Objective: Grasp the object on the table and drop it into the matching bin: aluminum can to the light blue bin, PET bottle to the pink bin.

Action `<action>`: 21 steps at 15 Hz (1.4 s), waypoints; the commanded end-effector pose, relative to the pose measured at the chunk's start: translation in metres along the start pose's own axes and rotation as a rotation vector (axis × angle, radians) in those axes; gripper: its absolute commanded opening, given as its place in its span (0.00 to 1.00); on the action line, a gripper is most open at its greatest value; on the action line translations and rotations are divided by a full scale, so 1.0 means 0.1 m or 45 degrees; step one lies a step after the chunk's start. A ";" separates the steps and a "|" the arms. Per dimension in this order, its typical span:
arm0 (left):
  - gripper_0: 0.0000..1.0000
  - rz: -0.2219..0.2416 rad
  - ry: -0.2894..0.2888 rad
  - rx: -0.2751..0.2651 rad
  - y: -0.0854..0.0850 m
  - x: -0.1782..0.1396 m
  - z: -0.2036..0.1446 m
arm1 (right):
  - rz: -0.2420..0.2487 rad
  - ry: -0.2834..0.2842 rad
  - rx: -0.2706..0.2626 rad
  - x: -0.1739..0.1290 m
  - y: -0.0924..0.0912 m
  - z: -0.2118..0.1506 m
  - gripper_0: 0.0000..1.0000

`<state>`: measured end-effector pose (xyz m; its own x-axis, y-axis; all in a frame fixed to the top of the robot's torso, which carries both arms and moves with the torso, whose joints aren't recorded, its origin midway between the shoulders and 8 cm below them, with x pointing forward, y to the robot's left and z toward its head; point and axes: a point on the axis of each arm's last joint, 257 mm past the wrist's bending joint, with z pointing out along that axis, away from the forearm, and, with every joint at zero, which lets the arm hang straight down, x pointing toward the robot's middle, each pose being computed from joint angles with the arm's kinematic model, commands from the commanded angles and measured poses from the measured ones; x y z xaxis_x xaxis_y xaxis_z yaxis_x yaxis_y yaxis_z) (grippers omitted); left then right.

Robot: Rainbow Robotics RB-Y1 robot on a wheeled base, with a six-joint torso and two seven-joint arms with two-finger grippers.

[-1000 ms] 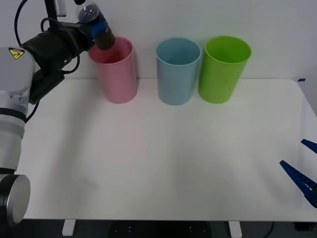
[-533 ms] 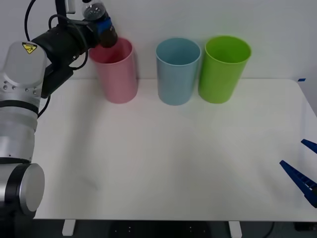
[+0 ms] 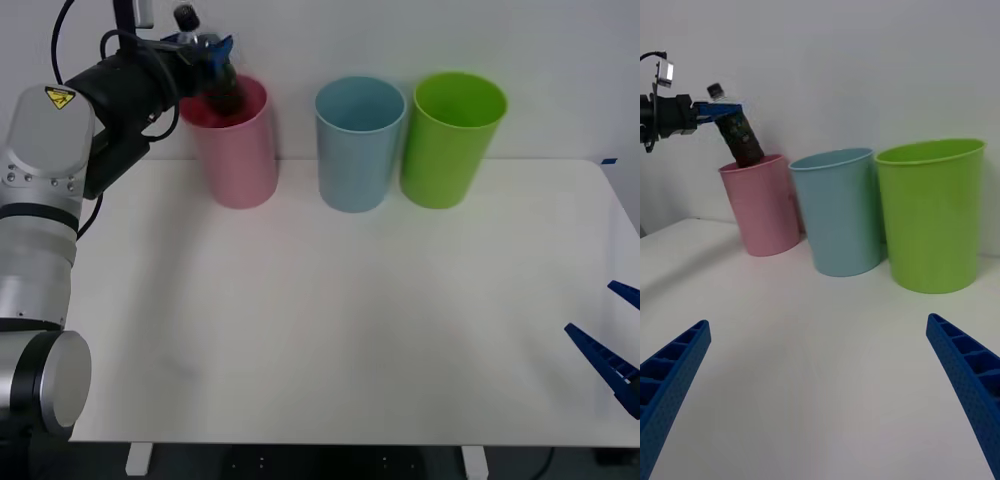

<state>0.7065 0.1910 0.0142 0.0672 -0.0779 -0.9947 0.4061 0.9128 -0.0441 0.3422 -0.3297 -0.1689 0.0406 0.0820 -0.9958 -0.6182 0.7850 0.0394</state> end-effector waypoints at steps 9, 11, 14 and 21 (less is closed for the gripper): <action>1.00 -0.158 -0.130 0.064 -0.05 0.12 -0.57 | 0.000 0.000 0.000 0.00 0.00 0.00 1.00; 1.00 -0.161 -0.153 0.062 -0.02 0.14 -0.74 | 0.000 0.000 0.000 0.00 0.00 0.00 1.00; 1.00 -0.153 -0.170 0.071 0.03 0.19 -1.08 | 0.000 0.000 0.000 0.00 0.00 0.00 1.00; 1.00 -0.131 -0.150 0.098 0.21 0.33 -1.77 | 0.000 0.000 0.000 0.00 0.00 0.00 1.00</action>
<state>0.5622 0.2745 -0.0340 0.1278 -0.2195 -0.9672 0.4816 0.8663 -0.1330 0.3422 -0.3297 -0.1689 0.0406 0.0821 -0.9958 -0.6182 0.7850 0.0395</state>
